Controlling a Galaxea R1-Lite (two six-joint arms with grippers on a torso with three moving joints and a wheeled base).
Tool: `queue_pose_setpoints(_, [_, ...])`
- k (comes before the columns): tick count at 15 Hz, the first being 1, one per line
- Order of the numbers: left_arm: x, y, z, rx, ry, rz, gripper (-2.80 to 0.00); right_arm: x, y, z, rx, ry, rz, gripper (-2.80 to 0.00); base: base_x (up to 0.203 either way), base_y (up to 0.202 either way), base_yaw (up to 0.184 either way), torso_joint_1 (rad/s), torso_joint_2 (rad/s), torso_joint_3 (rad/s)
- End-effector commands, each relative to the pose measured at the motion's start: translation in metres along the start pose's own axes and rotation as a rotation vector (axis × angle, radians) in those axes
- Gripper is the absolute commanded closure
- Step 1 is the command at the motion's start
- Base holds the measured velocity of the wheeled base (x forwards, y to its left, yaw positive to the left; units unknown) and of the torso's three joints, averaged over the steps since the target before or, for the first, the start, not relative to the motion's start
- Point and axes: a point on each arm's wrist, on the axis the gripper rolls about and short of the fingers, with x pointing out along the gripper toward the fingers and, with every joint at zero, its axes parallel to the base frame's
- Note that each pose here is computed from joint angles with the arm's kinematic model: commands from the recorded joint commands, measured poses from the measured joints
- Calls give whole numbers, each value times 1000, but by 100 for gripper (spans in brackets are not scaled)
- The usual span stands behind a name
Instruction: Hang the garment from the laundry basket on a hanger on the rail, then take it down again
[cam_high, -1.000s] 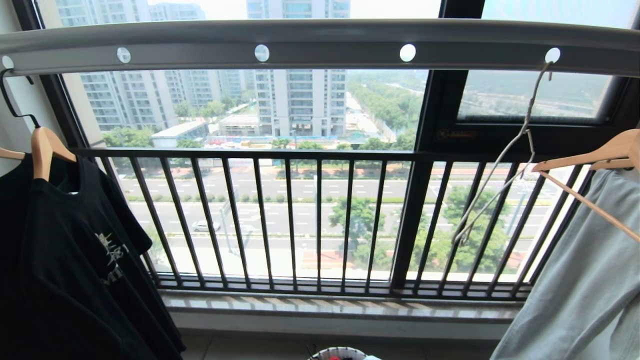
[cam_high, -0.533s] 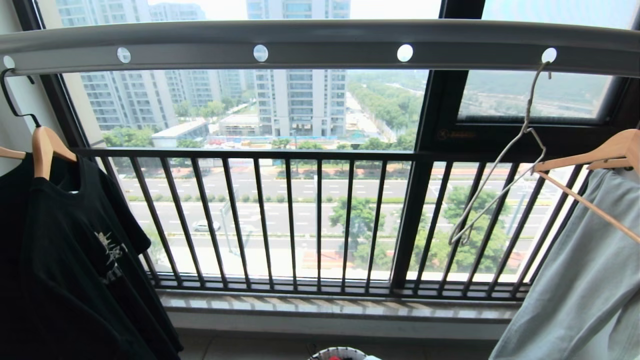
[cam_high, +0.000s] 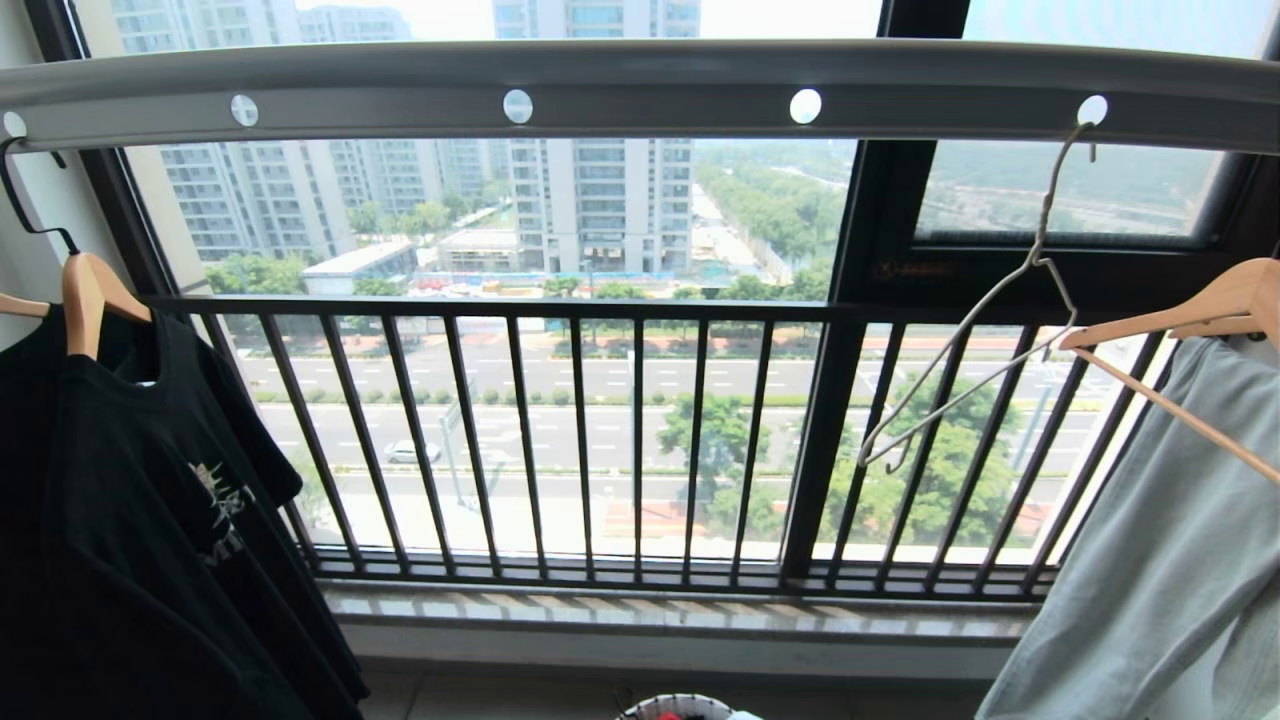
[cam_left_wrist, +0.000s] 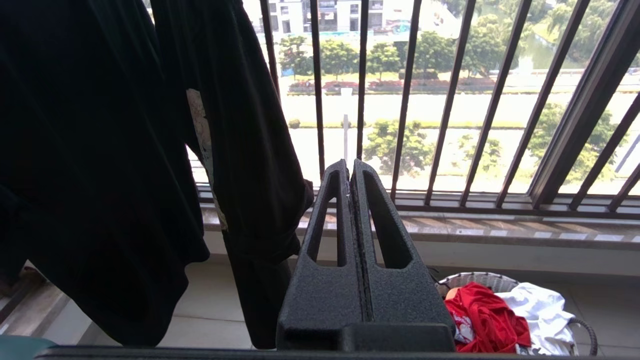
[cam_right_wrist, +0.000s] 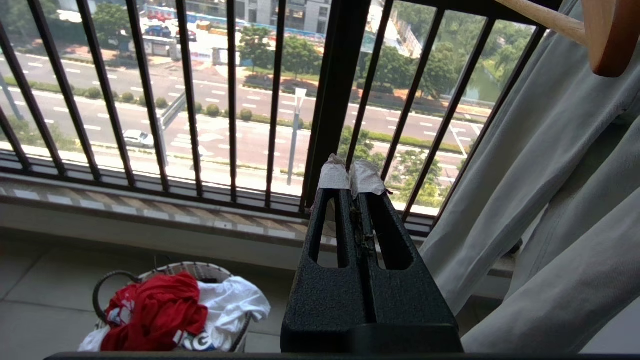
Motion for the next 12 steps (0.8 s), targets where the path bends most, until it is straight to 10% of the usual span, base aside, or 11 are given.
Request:
queue_pose_setpoints(1, [0, 0, 0, -20, 2, 2, 0, 9, 3, -22, 0, -64, 2, 0, 0, 0, 0, 0, 0, 0])
queue_pose_setpoints(12, [0, 0, 0, -82, 1, 8, 0, 10, 4, -29, 117, -15, 15, 0, 0, 0, 0, 0, 0, 0])
